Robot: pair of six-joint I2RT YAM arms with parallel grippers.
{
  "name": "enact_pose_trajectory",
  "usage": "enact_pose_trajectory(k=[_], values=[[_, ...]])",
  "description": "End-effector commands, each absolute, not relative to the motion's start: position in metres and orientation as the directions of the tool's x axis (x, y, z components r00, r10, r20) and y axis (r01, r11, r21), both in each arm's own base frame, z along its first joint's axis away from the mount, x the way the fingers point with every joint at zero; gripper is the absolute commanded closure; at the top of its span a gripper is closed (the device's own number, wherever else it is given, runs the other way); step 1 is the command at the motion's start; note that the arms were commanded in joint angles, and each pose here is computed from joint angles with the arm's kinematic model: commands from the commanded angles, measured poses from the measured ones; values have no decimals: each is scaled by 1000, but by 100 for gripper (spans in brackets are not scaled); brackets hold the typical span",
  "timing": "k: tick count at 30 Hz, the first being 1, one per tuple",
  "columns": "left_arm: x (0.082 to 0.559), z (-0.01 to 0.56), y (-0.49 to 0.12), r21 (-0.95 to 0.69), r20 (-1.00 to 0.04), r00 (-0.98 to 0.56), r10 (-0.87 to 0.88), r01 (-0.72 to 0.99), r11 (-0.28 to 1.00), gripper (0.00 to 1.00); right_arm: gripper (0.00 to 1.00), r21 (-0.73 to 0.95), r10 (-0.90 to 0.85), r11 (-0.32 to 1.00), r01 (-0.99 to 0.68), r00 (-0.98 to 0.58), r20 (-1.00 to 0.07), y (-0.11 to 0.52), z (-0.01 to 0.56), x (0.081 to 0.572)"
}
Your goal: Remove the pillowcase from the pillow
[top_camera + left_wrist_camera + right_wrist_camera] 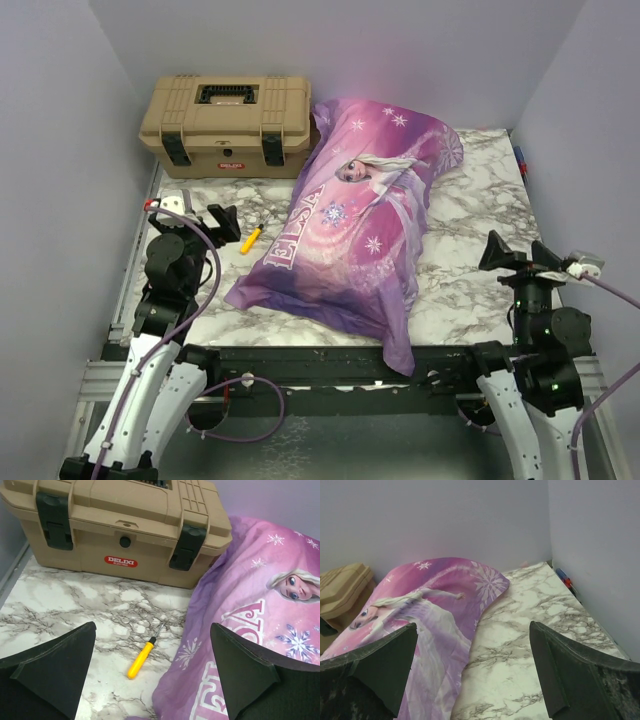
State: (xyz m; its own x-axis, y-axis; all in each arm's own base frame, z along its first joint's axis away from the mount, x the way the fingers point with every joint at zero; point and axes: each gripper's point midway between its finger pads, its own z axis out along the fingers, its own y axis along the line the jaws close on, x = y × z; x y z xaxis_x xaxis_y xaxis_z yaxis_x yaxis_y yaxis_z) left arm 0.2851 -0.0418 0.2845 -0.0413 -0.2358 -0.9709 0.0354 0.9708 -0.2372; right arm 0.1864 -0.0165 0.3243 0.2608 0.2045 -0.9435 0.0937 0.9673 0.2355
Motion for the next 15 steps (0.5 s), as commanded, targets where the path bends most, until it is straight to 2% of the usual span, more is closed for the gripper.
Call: enact_pose_trajectory(k=[1,8,15], values=[[277,292,-52,-234,-972,-13,-234,93,968,3,0,252,228,956,148,162,-960,-18,315,200],[266,298,-61,-237,-971,9,-240,138,962,3,0,264,295,942,210,-134,-946,-3,275,237],[260,303,-61,-233,-970,30,-240,140,962,3,0,300,390,918,260,-450,-803,31,219,279]])
